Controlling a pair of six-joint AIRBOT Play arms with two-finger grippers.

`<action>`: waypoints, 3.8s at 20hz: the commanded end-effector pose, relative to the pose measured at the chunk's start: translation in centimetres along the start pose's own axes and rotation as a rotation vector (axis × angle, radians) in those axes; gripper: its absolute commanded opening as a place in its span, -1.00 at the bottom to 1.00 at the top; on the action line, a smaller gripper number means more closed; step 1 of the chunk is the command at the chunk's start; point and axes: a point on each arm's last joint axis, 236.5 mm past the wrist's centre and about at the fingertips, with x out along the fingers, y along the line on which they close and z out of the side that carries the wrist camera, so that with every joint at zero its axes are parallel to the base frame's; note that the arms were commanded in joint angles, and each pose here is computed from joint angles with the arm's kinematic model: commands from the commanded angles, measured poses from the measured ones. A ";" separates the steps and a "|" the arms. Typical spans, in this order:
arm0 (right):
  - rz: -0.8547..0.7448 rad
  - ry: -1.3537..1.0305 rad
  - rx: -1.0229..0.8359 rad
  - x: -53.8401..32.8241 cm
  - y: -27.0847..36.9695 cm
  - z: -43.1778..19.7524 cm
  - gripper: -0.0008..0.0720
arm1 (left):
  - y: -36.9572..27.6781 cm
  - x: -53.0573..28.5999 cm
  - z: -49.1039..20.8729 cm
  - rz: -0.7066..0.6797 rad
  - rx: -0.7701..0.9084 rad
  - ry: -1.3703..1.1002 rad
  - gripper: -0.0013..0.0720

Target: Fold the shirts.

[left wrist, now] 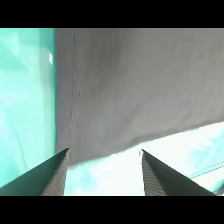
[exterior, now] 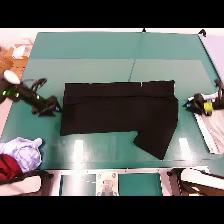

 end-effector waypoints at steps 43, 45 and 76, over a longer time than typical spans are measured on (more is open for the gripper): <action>0.207 0.054 0.245 7.0 1.8 -13.8 -0.93 | -5.8 9.0 -2.5 -0.243 -0.223 -0.530 -0.90; 0.171 0.073 0.231 6.5 1.4 -14.1 -0.94 | -5.3 9.1 -4.0 -0.201 -0.159 -0.448 -0.90; 0.093 -0.034 0.063 9.4 11.3 7.0 -0.93 | -4.3 3.8 15.2 0.169 0.051 -0.364 -0.90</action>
